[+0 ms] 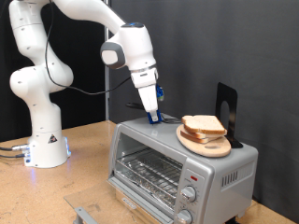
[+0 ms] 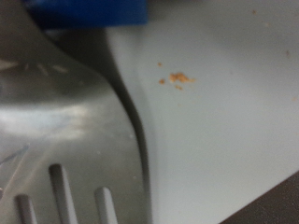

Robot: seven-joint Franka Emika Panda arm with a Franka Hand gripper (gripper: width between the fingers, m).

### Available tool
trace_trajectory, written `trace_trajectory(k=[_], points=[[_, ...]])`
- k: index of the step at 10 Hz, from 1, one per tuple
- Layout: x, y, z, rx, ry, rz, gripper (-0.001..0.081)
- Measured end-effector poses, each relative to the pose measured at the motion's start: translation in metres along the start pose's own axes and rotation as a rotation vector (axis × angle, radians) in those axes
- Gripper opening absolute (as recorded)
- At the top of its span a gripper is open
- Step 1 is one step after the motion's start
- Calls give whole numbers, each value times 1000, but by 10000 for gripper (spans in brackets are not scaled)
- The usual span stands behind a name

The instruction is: Make a piece of toast with the oven

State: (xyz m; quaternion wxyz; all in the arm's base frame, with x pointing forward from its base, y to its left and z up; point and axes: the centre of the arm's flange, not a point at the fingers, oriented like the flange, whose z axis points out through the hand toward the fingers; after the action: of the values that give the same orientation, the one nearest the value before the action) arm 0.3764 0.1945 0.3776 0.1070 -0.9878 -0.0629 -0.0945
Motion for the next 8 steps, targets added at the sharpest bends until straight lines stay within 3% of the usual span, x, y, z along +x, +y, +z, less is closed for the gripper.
trace_trajectory(k=[1, 2, 3, 4, 5, 8], points=[[0, 0, 0, 0, 0, 0, 806], [0, 0, 0, 0, 0, 0, 704], [0, 0, 0, 0, 0, 0, 525], [0, 0, 0, 0, 1, -1, 525], [0, 0, 0, 0, 1, -1, 441], [0, 0, 0, -1, 1, -2, 441]])
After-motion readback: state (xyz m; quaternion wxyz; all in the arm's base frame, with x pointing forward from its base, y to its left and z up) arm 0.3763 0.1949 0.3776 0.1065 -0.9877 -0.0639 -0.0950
